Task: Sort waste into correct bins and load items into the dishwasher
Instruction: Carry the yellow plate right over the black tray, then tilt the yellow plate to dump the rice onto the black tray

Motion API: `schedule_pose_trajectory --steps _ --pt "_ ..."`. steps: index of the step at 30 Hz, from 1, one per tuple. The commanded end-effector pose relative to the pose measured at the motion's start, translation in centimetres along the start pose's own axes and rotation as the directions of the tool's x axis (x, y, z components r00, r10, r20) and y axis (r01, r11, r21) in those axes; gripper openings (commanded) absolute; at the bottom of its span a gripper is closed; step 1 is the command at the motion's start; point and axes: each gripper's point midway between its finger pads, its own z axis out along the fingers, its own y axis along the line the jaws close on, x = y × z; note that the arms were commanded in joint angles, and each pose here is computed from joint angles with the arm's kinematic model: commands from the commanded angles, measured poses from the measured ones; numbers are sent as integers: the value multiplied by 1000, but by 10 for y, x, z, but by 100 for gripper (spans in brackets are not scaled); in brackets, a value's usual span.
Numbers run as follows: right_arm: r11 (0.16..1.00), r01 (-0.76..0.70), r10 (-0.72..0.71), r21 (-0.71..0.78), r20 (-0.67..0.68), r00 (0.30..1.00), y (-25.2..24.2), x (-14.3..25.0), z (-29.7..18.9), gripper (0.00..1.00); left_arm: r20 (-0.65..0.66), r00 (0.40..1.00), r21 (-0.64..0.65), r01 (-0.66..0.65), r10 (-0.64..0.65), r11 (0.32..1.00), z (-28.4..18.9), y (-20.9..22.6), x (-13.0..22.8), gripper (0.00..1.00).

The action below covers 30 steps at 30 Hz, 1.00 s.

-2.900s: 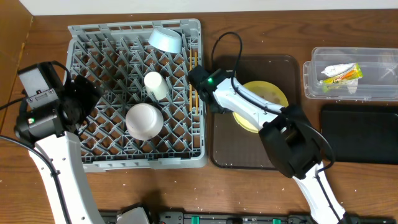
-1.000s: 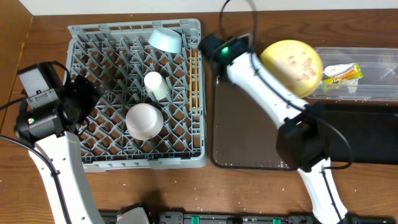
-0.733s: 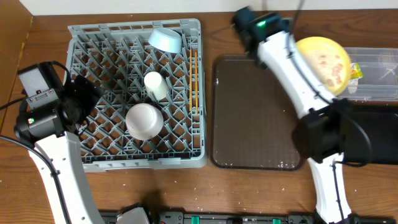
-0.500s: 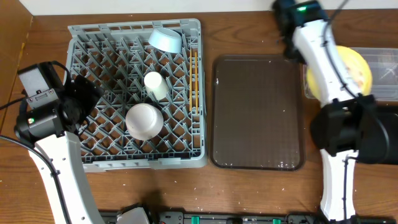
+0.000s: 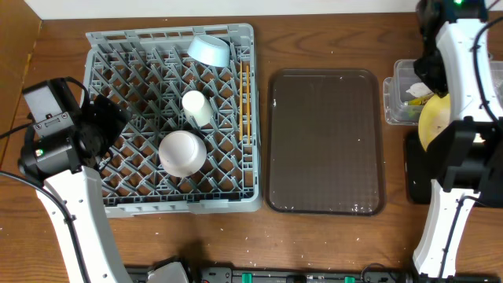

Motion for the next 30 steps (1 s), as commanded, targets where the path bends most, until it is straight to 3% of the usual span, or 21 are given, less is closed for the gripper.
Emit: schedule_pose_trajectory --steps 1,10,22,30 --pt "996 -75 72 -43 -72 995 -9 -9 -4 1 9 1000 -10 12 -12 1000 -1 2 -3 96" --pt "994 -80 65 -71 -188 980 -26 -29 12 2 9 1000 -10 12 -12 1000 -1 2 -3 96" --pt "963 -102 -15 -249 -428 904 -38 -42 22 2 9 1000 -10 12 -12 1000 -1 2 -3 96" --pt "933 -103 -80 -345 -478 875 -45 -51 24 2 9 1000 -10 12 -12 1000 -1 2 -3 96"
